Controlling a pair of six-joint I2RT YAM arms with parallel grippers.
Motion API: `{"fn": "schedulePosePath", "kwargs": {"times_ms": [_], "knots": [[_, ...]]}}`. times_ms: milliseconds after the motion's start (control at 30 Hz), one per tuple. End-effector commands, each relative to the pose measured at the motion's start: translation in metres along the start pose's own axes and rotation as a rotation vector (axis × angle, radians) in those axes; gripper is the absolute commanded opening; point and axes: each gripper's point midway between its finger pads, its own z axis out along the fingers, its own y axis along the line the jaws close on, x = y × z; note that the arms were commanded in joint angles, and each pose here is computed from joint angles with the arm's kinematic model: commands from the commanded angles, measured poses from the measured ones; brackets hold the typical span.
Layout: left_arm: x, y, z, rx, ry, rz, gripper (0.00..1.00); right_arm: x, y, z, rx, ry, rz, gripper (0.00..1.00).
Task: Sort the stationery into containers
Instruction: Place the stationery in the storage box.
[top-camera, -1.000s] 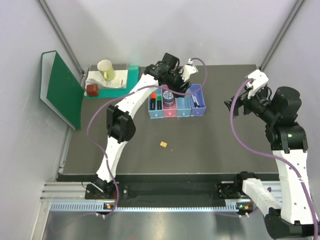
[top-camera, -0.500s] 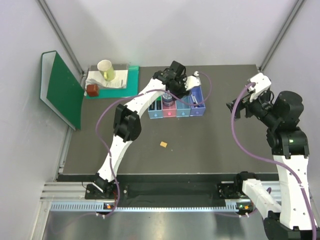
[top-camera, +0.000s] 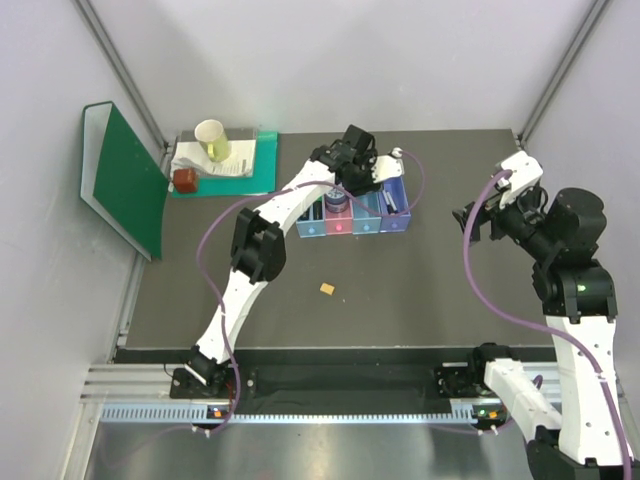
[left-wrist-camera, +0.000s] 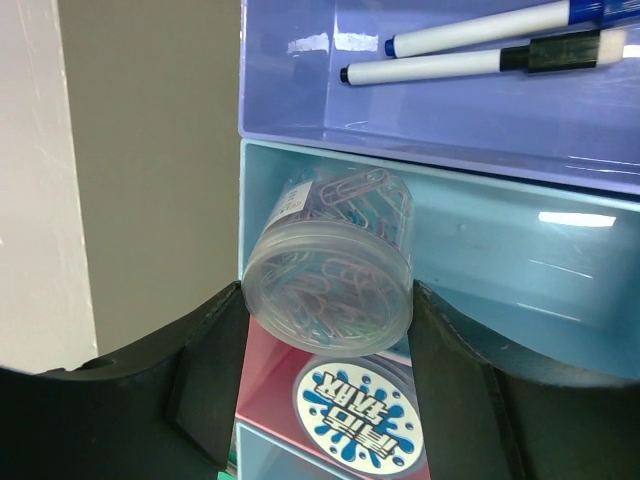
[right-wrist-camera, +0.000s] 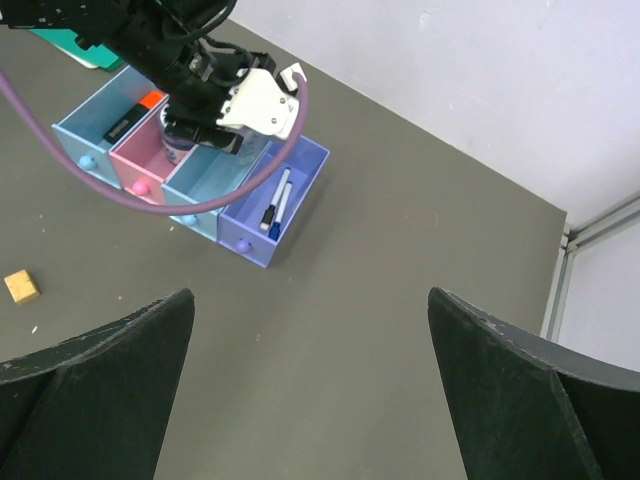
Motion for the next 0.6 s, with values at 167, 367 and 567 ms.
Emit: {"fn": "schedulePosePath", "kwargs": {"times_ms": [167,367,567], "knots": [[0.002,0.013,0.011,-0.082,0.025,0.043,0.11,-0.003,-0.004,-0.003,0.027,-0.025,0.015,1.0],[0.001,0.011,0.013,-0.09,0.023,0.028,0.63,0.002,-0.002,-0.003,0.026,-0.021,0.019,1.0],[-0.005,0.015,0.008,-0.112,-0.001,0.009,0.85,0.004,0.0,-0.001,0.02,-0.024,0.029,1.0]]}}
